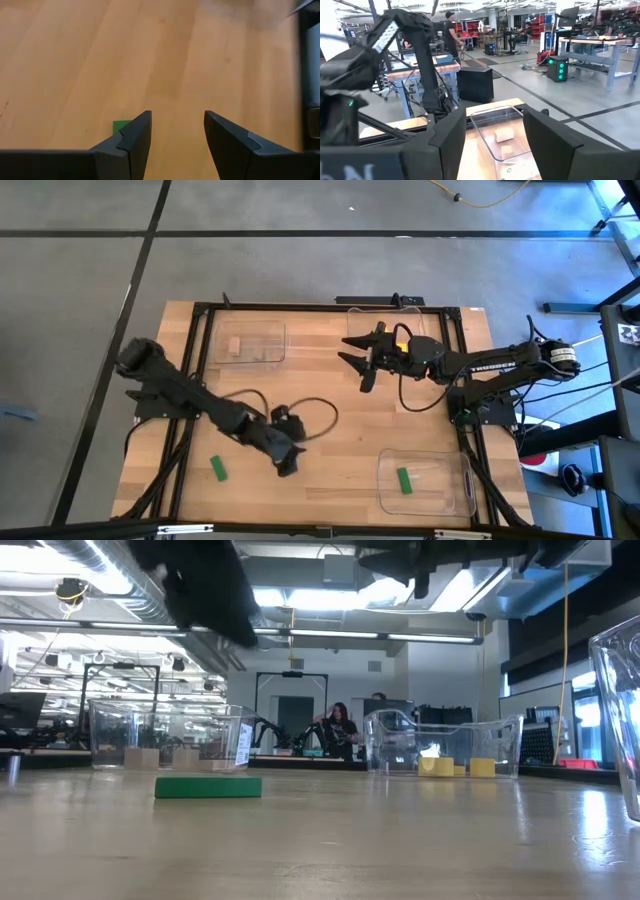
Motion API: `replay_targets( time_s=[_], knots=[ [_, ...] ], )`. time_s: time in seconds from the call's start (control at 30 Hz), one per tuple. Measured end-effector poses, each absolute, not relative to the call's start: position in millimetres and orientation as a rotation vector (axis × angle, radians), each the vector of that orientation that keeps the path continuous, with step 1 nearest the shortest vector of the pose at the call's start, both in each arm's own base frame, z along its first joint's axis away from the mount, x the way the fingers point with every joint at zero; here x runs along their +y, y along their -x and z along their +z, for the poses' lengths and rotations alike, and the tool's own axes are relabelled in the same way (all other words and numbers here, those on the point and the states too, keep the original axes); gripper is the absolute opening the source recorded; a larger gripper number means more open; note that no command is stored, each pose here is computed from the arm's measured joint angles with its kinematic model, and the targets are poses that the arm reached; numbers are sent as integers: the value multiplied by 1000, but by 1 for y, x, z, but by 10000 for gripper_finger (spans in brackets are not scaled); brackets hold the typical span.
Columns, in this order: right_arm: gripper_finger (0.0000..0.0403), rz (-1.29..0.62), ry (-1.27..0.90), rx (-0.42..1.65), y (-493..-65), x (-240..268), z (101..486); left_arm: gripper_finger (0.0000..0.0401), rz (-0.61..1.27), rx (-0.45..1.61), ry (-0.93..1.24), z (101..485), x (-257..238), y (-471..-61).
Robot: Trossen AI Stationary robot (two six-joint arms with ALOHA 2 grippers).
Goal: Sort & place blocks by color
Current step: Put the top green block into the bottom transparent bin
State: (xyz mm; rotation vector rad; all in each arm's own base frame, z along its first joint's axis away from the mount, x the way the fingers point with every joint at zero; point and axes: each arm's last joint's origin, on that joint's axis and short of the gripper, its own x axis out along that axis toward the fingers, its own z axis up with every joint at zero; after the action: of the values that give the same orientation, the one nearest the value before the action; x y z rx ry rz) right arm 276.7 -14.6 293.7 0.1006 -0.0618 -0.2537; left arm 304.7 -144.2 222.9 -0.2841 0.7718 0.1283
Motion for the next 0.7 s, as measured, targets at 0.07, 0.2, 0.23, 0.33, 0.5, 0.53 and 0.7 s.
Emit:
replay_targets(
  time_s=[0.07, 0.2, 0.23, 0.33, 0.5, 0.53, 0.7],
  knots=[
    [200, -254, -102, -57, -277, -15, 293, 174, 169, 826, 241, 211, -147, -313],
    [200, -253, -103, -55, -277, -14, 293, 174, 257, 931, 150, 192, -150, -323],
    [200, -254, -102, -53, -277, -14, 293, 174, 279, 955, 135, 188, -150, -323],
    [200, -253, -103, -51, -277, -14, 293, 174, 340, 989, 113, 179, -148, -322],
    [200, -254, -102, -43, -277, -15, 292, 174, 338, 1011, 131, 168, -144, -320],
    [200, -254, -102, -43, -277, -14, 292, 174, 326, 1020, 147, 165, -143, -320],
    [200, -255, -106, -23, -277, -15, 290, 174, 287, 1036, 201, 157, -135, -321]
  ],
)
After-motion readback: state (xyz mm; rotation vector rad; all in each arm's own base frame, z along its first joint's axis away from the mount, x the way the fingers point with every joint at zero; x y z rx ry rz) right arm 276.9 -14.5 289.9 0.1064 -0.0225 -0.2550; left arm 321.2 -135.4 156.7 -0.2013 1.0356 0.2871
